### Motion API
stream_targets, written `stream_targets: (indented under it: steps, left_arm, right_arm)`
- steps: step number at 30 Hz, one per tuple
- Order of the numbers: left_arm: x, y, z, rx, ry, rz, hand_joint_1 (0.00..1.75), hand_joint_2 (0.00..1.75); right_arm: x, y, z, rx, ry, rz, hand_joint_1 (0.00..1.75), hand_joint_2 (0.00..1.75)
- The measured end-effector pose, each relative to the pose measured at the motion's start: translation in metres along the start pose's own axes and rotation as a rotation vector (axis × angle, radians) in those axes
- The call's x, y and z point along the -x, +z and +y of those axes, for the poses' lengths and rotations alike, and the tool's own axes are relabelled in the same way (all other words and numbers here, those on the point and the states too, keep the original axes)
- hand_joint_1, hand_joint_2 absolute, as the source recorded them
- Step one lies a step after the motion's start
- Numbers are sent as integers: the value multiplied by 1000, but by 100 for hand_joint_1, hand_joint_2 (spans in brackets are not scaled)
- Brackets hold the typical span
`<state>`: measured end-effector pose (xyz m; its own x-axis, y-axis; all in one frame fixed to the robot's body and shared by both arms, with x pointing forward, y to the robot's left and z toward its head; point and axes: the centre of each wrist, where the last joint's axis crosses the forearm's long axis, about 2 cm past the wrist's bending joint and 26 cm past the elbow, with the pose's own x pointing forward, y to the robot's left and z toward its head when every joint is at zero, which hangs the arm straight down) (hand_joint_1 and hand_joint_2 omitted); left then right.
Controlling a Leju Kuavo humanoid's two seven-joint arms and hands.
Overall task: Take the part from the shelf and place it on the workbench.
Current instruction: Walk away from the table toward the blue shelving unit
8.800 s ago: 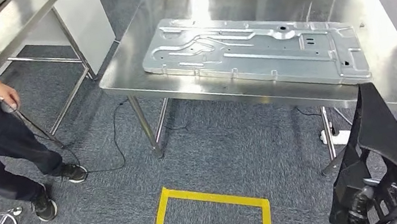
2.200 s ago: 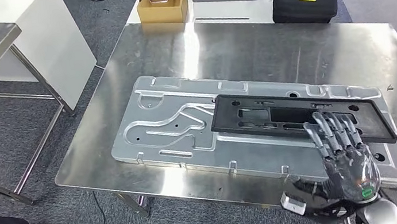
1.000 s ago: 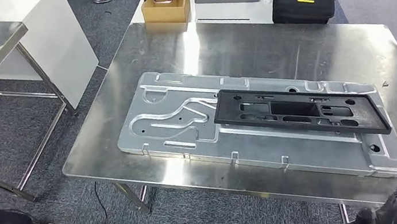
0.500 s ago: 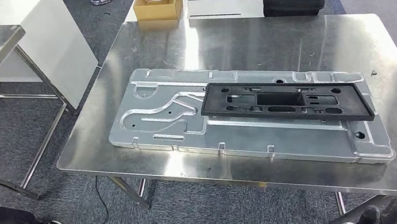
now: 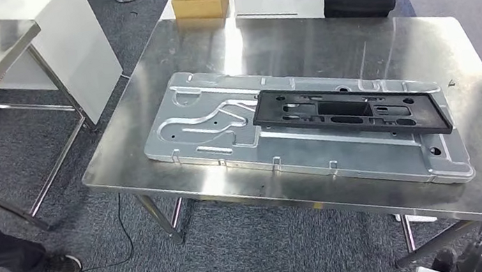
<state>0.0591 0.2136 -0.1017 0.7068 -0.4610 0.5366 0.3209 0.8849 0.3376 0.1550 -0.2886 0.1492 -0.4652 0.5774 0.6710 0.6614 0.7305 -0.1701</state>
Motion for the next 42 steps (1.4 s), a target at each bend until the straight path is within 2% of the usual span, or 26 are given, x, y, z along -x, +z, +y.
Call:
stream_targets:
  steps: [42]
  left_arm:
    - [3, 0, 2, -22, 16, 16, 0, 0]
  right_arm:
    - [4, 8, 7, -9, 0, 44, 0, 0]
